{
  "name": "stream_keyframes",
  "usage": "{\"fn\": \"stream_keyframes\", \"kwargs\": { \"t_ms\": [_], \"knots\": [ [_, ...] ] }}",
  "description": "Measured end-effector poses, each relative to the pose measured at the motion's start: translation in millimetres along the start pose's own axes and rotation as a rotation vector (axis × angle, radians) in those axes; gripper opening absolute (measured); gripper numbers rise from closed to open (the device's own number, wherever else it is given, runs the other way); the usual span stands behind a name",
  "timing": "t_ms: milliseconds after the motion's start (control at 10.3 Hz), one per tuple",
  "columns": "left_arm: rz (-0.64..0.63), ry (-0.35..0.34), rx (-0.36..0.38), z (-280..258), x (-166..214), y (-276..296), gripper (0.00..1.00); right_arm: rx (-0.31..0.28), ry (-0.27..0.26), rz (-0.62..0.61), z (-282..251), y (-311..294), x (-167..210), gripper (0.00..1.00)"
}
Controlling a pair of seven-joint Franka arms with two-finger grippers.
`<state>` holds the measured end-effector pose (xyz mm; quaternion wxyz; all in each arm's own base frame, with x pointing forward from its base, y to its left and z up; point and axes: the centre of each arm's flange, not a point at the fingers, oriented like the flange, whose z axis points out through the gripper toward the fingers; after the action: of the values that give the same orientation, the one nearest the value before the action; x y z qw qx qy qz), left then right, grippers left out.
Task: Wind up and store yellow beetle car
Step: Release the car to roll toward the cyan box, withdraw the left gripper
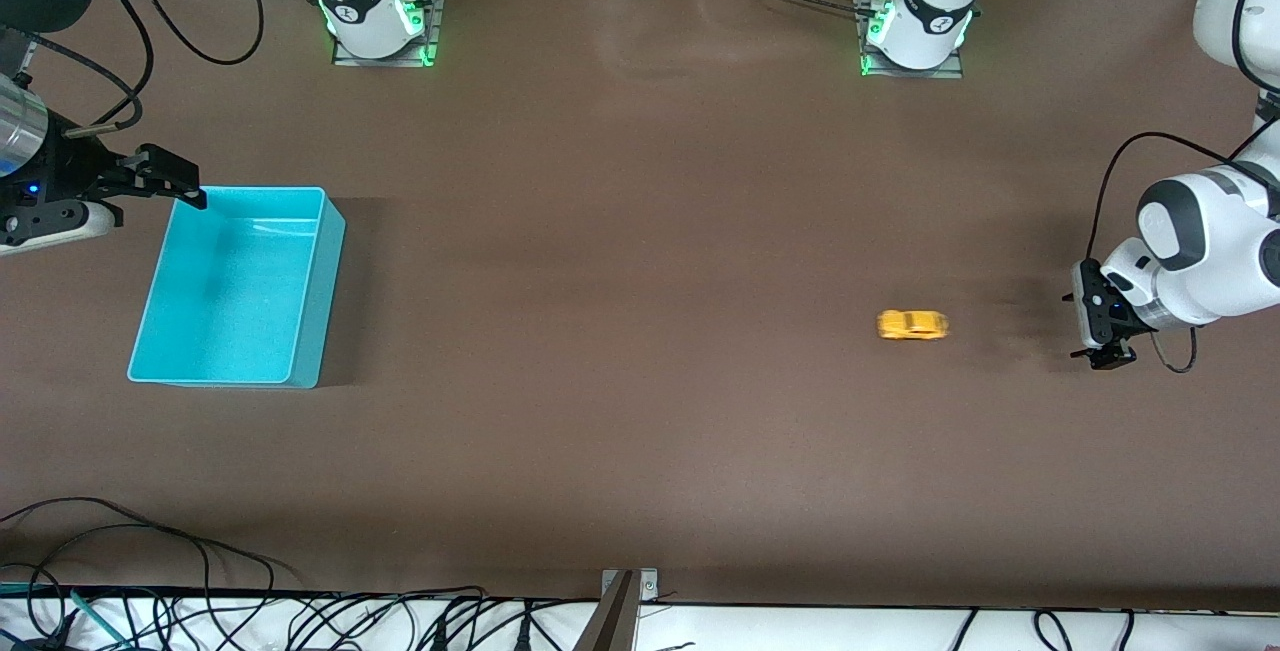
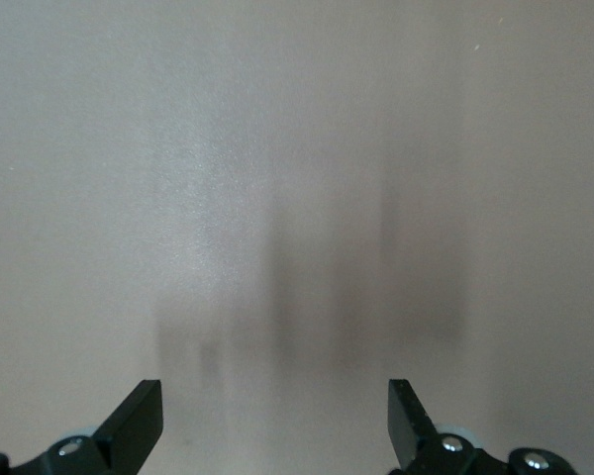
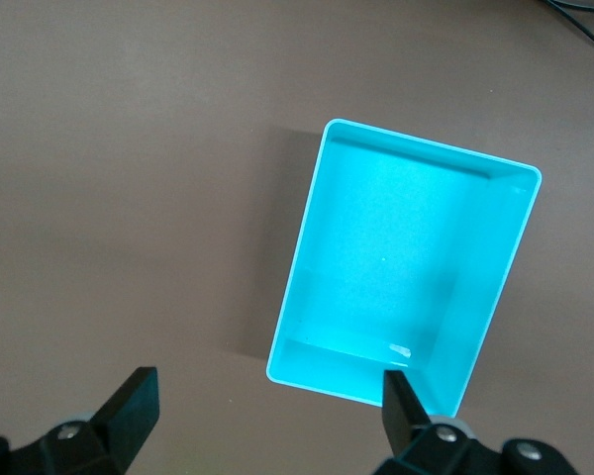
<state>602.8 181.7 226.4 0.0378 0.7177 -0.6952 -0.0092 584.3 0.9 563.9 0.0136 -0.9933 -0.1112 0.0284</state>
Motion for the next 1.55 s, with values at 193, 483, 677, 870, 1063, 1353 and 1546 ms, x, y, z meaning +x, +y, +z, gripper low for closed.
{"fn": "stream_keyframes", "kwargs": {
  "t_ms": [193,483,677,870,1063,1353,1546],
  "knots": [
    [-0.051,0.006,-0.049,-28.5,3.0,-1.5,1.0,0.0,0.0,0.0,0.0,0.1,0.0,1.0],
    [-0.168,0.002,-0.117,-83.3,18.8,-5.4,1.0,0.0,0.0,0.0,0.0,0.1,0.0,1.0],
    [-0.26,-0.013,-0.149,-123.8,34.6,1.7,1.0,0.0,0.0,0.001,0.0,0.3,-0.1,1.0],
    [-0.359,-0.033,-0.2,-171.4,53.9,9.0,1.0,0.0,0.0,0.001,0.0,0.5,-0.1,1.0],
    [-0.449,-0.055,-0.231,-215.5,73.1,9.4,1.0,0.0,0.0,0.002,0.0,1.0,-0.2,1.0],
    [-0.593,-0.079,-0.24,-261.3,93.2,11.7,1.0,0.0,0.0,0.003,0.0,1.8,-0.4,1.0],
    [-0.699,-0.094,-0.245,-292.7,128.1,19.9,1.0,0.0,-0.001,0.005,0.6,2.7,-0.4,1.0]
  ]
}}
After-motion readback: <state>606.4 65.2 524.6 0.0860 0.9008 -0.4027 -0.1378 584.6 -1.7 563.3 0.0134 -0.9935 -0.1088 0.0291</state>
